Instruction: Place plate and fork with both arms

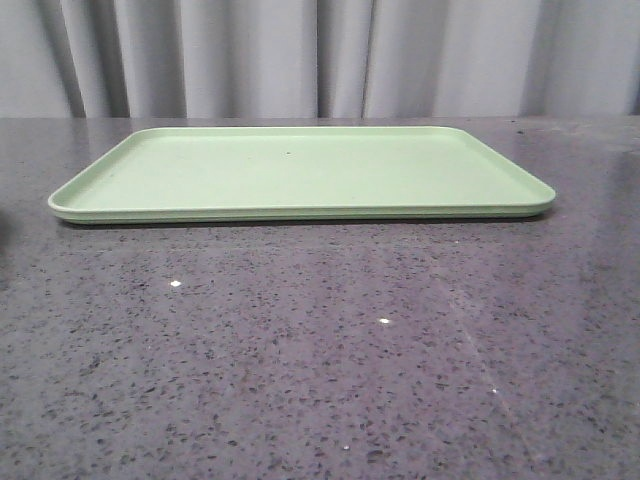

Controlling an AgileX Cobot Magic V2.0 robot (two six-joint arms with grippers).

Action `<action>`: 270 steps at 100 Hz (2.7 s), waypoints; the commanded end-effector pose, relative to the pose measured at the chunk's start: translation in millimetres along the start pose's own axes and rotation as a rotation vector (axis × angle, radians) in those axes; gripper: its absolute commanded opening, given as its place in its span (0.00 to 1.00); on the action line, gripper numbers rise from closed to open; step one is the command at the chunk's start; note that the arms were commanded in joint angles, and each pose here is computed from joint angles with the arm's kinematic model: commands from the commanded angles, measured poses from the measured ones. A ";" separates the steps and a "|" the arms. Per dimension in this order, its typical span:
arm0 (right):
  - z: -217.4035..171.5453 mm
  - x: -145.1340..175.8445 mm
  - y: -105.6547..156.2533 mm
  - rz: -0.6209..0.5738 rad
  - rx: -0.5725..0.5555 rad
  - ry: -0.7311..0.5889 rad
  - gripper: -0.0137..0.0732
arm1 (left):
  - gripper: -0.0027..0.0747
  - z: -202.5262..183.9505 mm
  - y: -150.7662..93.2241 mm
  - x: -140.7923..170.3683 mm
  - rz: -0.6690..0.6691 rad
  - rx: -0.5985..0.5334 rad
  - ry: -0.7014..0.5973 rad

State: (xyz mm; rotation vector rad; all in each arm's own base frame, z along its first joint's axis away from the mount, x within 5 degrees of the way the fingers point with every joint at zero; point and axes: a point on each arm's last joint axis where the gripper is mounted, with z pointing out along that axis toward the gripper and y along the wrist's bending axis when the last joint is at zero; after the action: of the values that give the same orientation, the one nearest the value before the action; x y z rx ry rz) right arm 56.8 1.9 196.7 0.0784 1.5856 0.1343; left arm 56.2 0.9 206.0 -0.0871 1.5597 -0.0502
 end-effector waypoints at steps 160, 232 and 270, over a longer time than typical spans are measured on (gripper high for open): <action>-2.5 -138.6 16.2 -0.011 0.056 0.194 0.08 | 0.01 15.2 -18.7 -150.4 -0.062 0.056 0.048; 32.1 -168.6 20.3 -0.006 0.075 0.326 0.52 | 0.14 44.6 -19.2 -161.7 -0.059 0.046 0.129; 32.0 -168.6 20.3 -0.006 0.075 0.326 0.68 | 0.72 44.8 -18.9 -161.3 -0.051 0.043 0.127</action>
State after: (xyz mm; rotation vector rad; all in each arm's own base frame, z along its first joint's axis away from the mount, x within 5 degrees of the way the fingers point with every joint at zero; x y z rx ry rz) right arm 88.7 0.8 350.4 0.1320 2.0046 0.0923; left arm 98.1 -3.9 351.3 -0.0776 1.7830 -0.1306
